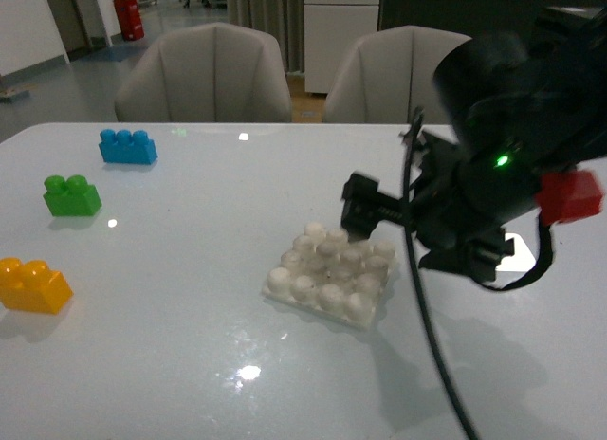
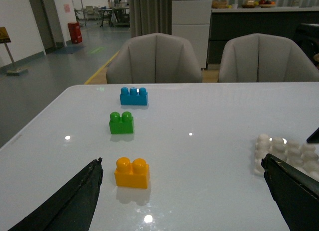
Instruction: Insert yellow block into base center
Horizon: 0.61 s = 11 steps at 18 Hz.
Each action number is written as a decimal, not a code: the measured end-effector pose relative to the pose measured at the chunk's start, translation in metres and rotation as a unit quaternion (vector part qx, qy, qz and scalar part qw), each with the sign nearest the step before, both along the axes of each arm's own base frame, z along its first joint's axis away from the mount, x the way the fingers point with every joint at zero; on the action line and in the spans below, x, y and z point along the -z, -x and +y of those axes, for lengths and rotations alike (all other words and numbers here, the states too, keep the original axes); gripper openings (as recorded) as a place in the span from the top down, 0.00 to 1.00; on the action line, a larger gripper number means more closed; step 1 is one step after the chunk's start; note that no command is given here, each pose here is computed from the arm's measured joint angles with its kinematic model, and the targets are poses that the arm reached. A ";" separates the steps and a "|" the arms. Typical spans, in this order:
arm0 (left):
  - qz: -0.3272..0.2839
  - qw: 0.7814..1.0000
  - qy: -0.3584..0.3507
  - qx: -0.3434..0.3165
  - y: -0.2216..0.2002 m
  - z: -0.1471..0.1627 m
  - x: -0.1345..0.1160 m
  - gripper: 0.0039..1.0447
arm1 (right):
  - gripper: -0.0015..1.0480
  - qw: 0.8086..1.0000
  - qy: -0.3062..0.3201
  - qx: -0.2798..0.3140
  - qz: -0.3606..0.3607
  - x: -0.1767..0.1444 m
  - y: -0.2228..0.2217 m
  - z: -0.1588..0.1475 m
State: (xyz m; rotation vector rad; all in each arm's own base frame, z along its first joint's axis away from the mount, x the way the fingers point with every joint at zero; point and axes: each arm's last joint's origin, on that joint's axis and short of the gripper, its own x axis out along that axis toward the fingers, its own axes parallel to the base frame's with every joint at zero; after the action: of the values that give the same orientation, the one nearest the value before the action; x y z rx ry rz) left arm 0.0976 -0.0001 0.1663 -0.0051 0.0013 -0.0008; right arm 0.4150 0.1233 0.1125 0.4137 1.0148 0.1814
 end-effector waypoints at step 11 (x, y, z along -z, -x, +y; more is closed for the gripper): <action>0.000 1.000 -0.001 0.000 0.000 0.000 0.000 0.06 | 0.06 0.964 0.006 0.112 -0.242 -0.112 0.076 -0.090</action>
State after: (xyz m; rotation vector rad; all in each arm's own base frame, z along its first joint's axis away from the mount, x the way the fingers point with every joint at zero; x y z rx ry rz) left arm 0.0976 -0.0001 0.1663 -0.0032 0.0013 -0.0004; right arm 0.3389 0.0333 0.2250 0.4435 0.4823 0.0659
